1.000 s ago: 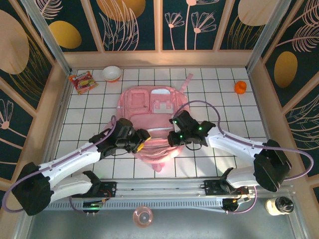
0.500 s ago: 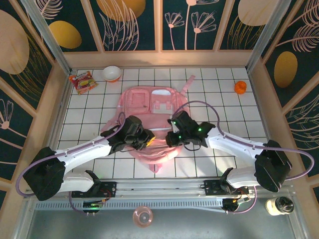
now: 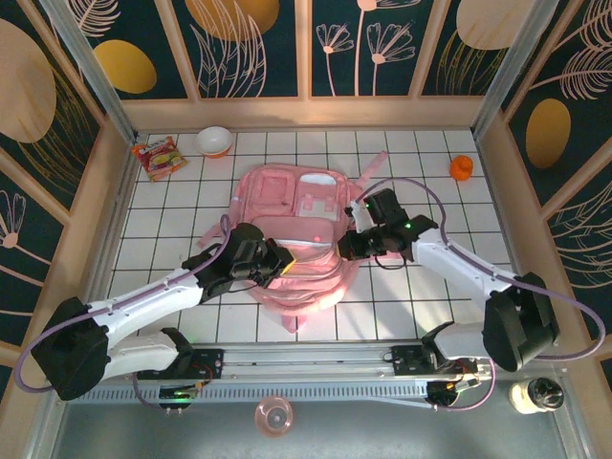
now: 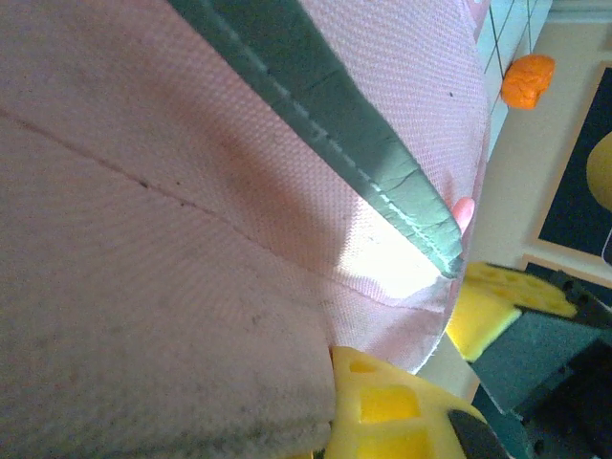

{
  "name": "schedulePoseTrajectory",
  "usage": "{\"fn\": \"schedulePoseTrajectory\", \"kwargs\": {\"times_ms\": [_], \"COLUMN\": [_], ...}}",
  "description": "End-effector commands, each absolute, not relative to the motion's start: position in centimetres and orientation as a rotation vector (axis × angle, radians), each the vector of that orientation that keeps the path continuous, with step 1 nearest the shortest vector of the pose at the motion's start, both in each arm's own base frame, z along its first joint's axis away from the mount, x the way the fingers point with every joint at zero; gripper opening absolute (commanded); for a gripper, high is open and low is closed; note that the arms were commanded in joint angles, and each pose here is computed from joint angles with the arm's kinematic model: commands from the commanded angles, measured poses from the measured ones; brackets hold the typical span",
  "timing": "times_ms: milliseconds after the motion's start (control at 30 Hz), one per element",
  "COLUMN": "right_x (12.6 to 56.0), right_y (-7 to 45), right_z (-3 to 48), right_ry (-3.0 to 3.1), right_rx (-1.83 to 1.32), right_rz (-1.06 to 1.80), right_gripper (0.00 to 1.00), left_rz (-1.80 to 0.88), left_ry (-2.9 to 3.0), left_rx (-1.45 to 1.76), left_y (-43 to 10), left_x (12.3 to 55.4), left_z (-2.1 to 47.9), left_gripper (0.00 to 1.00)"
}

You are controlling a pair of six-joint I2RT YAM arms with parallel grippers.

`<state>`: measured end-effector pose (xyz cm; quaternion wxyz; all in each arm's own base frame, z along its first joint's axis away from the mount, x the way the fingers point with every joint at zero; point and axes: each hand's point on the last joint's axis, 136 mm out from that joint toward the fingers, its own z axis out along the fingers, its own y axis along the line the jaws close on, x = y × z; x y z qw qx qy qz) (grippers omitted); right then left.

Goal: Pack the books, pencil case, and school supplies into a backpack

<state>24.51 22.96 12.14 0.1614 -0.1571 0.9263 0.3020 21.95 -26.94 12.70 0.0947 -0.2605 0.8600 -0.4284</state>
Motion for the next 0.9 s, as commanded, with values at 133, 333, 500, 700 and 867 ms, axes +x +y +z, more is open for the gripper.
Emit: {"fn": "schedulePoseTrajectory", "kwargs": {"times_ms": [133, 333, 500, 700, 867], "right_x": [31.7, 35.4, 37.5, 37.9, 35.7], "right_y": [18.2, 17.2, 12.9, 4.7, 1.6], "right_z": [10.8, 11.5, 13.1, 15.4, 15.8], "right_ry": [2.627, 2.554, 2.448, 2.191, 1.953], "right_rx": [-0.165, -0.077, 0.002, 0.114, 0.075], "right_rz": [0.539, 0.518, 0.436, 0.273, 0.189], "right_gripper": [0.00, 0.25, 0.98, 0.99, 0.99], "left_rz": [-1.068, -1.001, -0.869, -0.425, -0.127], "left_ry": [2.743, 2.639, 2.402, 2.032, 1.648], "left_rx": [-0.668, -0.620, -0.601, -0.560, -0.599], "left_y": [-25.0, -24.3, -20.2, -11.1, -3.2], "left_x": [19.9, 23.3, 28.1, 30.5, 28.5], "left_z": [8.8, 10.0, 13.7, 18.9, 21.9], "left_gripper": [0.00, 0.42, 0.82, 0.99, 0.99]}}
